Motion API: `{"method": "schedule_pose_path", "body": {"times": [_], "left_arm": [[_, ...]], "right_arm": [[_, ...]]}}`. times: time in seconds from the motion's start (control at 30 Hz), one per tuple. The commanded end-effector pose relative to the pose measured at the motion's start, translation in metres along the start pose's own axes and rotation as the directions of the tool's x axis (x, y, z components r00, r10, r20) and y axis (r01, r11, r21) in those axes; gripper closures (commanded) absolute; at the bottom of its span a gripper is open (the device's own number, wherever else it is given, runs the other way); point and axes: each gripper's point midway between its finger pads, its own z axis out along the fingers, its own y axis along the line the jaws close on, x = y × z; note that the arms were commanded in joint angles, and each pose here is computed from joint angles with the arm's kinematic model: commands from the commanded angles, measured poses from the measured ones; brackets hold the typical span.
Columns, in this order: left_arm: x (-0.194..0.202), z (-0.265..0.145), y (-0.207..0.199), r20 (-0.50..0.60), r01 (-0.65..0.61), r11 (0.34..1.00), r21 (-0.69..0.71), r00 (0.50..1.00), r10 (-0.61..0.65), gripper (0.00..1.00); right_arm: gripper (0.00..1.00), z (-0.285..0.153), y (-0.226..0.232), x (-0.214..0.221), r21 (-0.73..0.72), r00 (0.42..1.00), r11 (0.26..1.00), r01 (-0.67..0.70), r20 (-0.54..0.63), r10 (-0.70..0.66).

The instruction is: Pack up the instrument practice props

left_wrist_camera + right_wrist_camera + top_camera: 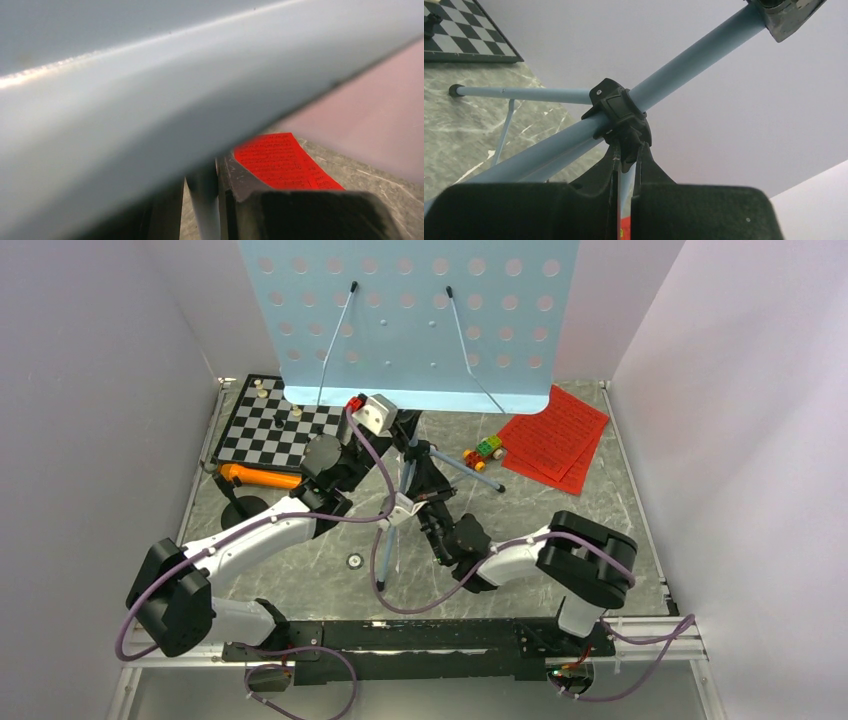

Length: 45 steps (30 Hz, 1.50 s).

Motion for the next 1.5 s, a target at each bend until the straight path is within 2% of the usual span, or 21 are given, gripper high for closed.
{"method": "schedule_pose_path", "body": {"times": [0.0,0.07,0.1,0.17,0.2,0.27,0.33,0.47,0.53,0.6,0.77,0.93,1.0,1.1,1.27,1.47], "left_arm": [[0.014,0.002,0.008,-0.053,-0.049,0.999,-0.008,0.997,0.049,1.0],[0.014,0.003,0.008,-0.053,-0.052,0.999,-0.008,0.997,0.052,1.0],[0.014,0.004,0.008,-0.052,-0.052,0.999,-0.009,0.997,0.051,1.0],[0.013,0.005,0.008,-0.049,-0.053,0.999,-0.008,0.997,0.052,1.0],[0.013,0.005,0.013,-0.051,-0.057,0.998,-0.035,0.997,0.055,1.0],[0.012,0.005,0.015,-0.052,-0.062,0.997,-0.047,0.997,0.06,1.0],[0.011,0.006,0.017,-0.052,-0.066,0.996,-0.052,0.997,0.063,1.0],[0.011,0.008,0.018,-0.054,-0.07,0.996,-0.059,0.996,0.066,1.0],[0.01,0.008,0.019,-0.051,-0.071,0.996,-0.061,0.996,0.068,1.0],[0.008,0.007,0.019,-0.049,-0.072,0.995,-0.063,0.996,0.069,1.0],[0.003,0.007,0.02,-0.033,-0.064,0.996,-0.067,0.998,0.062,1.0],[-0.001,0.006,0.017,-0.018,-0.045,0.997,-0.061,0.999,0.044,1.0],[-0.002,0.005,0.016,-0.014,-0.044,0.997,-0.058,0.999,0.043,1.0],[-0.003,0.004,0.016,-0.012,-0.044,0.997,-0.057,0.999,0.044,1.0],[-0.003,0.002,0.015,-0.012,-0.05,0.998,-0.049,0.999,0.049,1.0],[-0.001,0.004,0.01,-0.011,-0.06,0.998,-0.033,0.998,0.059,1.0]], "right_arm": [[0.9,-0.018,0.009,0.024,-0.092,0.988,0.996,0.02,-0.149,-0.034],[0.52,-0.016,0.0,0.017,-0.089,0.984,0.993,-0.077,-0.169,0.061],[0.37,-0.014,-0.003,0.014,-0.089,0.978,0.989,-0.121,-0.182,0.103],[0.07,-0.011,-0.012,0.007,-0.076,0.959,0.974,-0.211,-0.209,0.192],[0.01,-0.011,-0.014,0.005,-0.071,0.944,0.963,-0.26,-0.228,0.238],[0.0,-0.015,-0.012,0.006,-0.1,0.915,0.943,-0.318,-0.291,0.278],[0.0,-0.021,-0.008,0.002,-0.134,0.865,0.892,-0.431,-0.341,0.367],[0.01,-0.045,-0.002,-0.019,-0.221,0.717,0.699,-0.68,-0.4,0.571],[0.03,-0.059,0.002,-0.026,-0.242,0.61,0.566,-0.788,-0.431,0.665],[0.04,-0.074,0.008,-0.021,-0.206,0.475,0.431,-0.878,-0.48,0.738],[0.05,-0.081,0.004,0.011,-0.044,0.122,0.118,-0.992,-0.558,0.821],[0.06,-0.074,-0.002,0.02,0.026,-0.13,-0.142,-0.99,-0.585,0.801],[0.07,-0.065,-0.007,0.016,0.06,-0.258,-0.277,-0.959,-0.591,0.764],[0.08,-0.047,-0.019,0.009,0.083,-0.407,-0.447,-0.891,-0.585,0.702],[0.09,-0.016,-0.043,0.0,0.087,-0.567,-0.631,-0.771,-0.543,0.619],[0.17,0.011,-0.053,-0.009,0.083,-0.682,-0.771,-0.632,-0.531,0.502]]}}
